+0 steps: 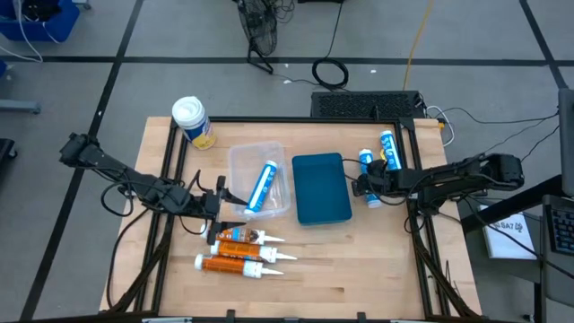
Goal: Pick & place silicon tubes, Sealant and Lysol wipes
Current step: Put the left blue sealant into the transparent bin
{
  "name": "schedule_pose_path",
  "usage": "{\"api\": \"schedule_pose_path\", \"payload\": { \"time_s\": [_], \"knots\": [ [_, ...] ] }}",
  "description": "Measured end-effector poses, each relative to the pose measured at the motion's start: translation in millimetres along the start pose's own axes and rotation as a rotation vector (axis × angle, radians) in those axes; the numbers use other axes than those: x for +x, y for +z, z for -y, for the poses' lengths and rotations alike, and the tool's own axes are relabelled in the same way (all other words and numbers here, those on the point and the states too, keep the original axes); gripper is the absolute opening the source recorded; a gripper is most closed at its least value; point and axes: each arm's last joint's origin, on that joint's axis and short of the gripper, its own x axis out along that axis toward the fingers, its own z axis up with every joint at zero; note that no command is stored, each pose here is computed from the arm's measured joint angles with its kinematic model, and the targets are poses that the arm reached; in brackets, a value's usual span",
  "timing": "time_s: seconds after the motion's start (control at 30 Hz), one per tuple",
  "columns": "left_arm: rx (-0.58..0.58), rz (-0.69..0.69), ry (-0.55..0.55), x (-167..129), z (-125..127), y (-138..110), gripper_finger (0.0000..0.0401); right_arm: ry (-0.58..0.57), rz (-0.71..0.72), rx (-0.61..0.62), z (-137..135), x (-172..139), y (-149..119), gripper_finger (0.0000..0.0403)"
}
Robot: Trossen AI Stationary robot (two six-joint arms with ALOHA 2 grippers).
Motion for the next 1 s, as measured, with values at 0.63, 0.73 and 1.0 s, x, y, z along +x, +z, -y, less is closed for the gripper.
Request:
{"api": "schedule_pose_path", "payload": {
  "time_s": [0.63, 0.73, 1.0],
  "knots": [
    [0.000, 0.000, 0.000, 0.0, 0.0, 0.0, 0.0253, 0.014, 0.031, 0.007, -2.2, 0.0, 1.9, 0.0235],
    [0.000, 0.000, 0.000, 0.0, 0.0, 0.0, 0.0253, 0.017, 0.031, 0.004, -2.6, 0.0, 2.0, 0.0221],
    [0.000, 0.000, 0.000, 0.0, 0.0, 0.0, 0.0253, 0.019, 0.032, 0.000, -2.8, 0.0, 2.1, 0.0222]
  ]
}}
